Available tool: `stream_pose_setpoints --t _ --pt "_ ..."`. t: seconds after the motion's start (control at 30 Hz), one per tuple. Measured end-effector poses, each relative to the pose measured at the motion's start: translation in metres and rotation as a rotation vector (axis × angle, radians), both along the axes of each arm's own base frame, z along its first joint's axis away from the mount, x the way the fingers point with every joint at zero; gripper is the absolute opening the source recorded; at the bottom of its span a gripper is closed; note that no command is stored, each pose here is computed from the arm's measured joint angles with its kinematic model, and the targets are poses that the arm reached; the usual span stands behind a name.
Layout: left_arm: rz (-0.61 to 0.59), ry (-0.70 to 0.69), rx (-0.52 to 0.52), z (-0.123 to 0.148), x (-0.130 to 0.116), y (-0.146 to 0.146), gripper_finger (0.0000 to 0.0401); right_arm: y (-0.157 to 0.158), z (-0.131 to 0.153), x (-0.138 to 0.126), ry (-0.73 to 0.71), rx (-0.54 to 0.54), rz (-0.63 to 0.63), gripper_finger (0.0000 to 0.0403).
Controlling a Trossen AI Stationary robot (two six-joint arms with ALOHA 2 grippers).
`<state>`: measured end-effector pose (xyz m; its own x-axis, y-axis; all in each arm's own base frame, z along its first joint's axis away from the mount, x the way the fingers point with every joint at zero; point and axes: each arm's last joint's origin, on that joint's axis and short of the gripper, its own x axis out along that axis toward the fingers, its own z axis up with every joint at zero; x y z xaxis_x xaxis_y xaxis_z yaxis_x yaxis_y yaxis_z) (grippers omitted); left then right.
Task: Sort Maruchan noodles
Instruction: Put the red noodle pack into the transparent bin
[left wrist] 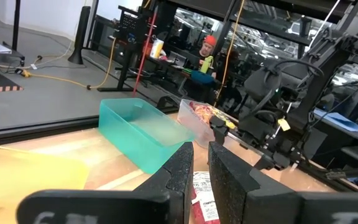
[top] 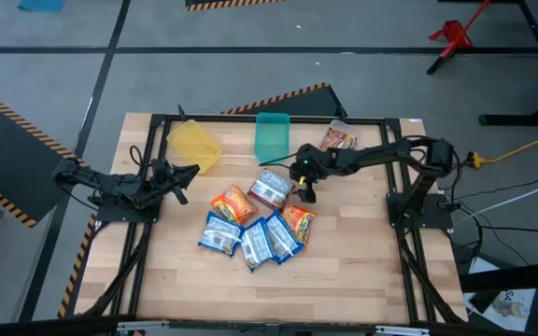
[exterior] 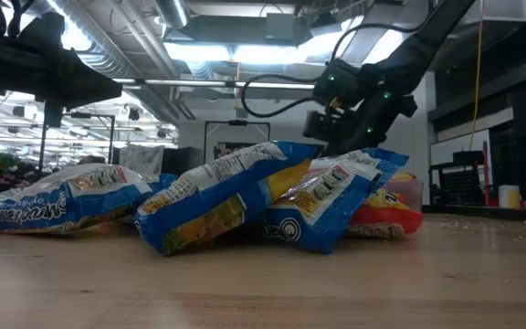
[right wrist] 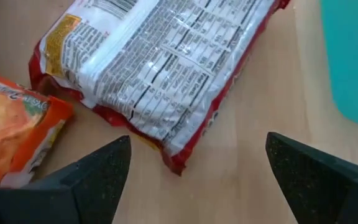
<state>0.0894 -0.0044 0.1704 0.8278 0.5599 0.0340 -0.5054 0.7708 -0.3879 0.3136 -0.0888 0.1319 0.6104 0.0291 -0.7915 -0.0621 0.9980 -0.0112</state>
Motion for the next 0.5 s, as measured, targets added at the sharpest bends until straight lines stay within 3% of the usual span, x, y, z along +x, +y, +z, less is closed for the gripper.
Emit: stream_pose_setpoints --t 0.33,0.5 --pt "0.001 0.000 0.000 0.000 0.000 0.000 0.0044 0.016 -0.014 0.009 0.014 -0.029 0.036 0.0357" --pt "0.001 0.000 0.000 0.000 0.000 0.000 0.0044 0.017 -0.011 0.014 0.021 -0.059 -0.004 0.0324"
